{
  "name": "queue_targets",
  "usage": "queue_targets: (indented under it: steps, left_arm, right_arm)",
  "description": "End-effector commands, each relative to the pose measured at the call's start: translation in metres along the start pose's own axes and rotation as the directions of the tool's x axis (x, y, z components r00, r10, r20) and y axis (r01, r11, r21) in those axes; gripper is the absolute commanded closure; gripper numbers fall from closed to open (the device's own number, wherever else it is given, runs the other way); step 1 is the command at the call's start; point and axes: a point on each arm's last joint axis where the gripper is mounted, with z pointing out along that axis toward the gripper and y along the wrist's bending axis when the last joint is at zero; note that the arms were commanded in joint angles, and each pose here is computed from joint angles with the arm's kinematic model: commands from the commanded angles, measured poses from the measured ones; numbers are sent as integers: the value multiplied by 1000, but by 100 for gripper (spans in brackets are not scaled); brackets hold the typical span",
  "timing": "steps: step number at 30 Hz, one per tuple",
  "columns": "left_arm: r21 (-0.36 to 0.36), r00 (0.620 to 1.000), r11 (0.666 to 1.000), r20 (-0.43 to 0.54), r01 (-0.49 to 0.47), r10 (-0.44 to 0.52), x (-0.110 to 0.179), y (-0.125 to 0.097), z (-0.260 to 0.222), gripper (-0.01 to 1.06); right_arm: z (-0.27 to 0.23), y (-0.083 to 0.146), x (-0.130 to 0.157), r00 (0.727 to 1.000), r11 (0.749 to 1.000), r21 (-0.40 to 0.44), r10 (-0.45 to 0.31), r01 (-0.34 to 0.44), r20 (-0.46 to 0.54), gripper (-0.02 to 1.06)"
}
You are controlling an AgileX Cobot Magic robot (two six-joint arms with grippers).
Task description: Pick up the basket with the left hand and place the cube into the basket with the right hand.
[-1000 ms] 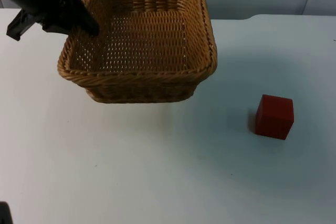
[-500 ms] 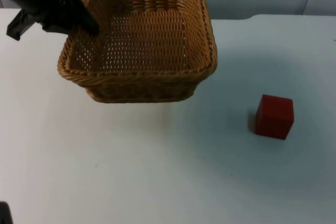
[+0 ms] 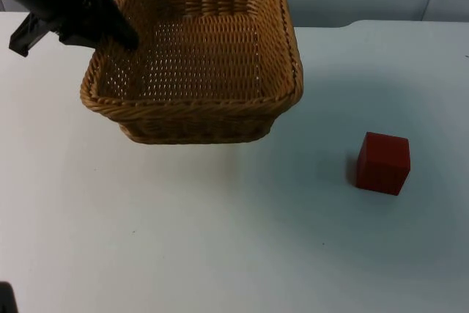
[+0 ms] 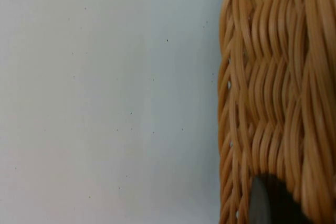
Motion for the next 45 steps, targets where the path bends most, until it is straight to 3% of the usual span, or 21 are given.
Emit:
queue_targets:
  steps: [1,19,22,24,25,26,29,30,32,34,35,37,40,45]
  left_arm:
    - [36,1000,999,18,5,-6,-1,-10,-7,105]
    - [36,1000,999,20,5,-6,-1,-10,-7,105]
    - [36,1000,999,20,5,-6,-1,-10,-7,105]
    - [36,1000,999,20,5,-6,-1,-10,-7,105]
    - [36,1000,999,20,5,-6,-1,-10,-7,105]
    - [35,1000,999,22,5,-6,-2,-10,-7,105]
    - [34,1000,999,21,4,-5,-1,-10,-7,105]
    - [34,1000,999,21,4,-5,-1,-10,-7,105]
    - [34,1000,999,21,4,-5,-1,-10,-7,105]
    - [33,1000,999,22,2,-3,-2,-9,-7,105]
    - [33,1000,999,22,2,-3,-2,-9,-7,105]
    - [33,1000,999,22,2,-3,-2,-9,-7,105]
    - [33,1000,999,22,2,-3,-2,-9,-7,105]
    - [33,1000,999,23,2,-3,-2,-9,-7,105]
  right_arm:
    - [1,1,-1,1000,1000,-5,9,-9,17,105]
    - [0,6,1,1000,998,-57,-3,3,-2,105]
    - [18,7,-9,991,998,-62,-39,32,-124,105]
    - [42,9,-19,964,996,-71,-71,54,-257,102]
    - [42,9,-19,964,996,-71,-71,54,-257,102]
    - [51,11,-24,950,996,-81,-69,46,-304,98]
    - [80,18,-39,894,989,-143,-101,42,-436,70]
    - [80,18,-39,894,989,-143,-101,42,-436,70]
    - [99,19,-51,862,987,-151,-127,59,-490,42]
    - [117,20,-60,850,987,-151,-125,55,-511,19]
    - [117,20,-60,850,987,-151,-125,55,-511,19]
    - [140,25,-72,862,986,-166,-94,12,-497,6]
    - [162,32,-79,876,979,-202,-65,-38,-478,5]
    - [209,45,-85,862,955,-263,-17,-136,-507,5]
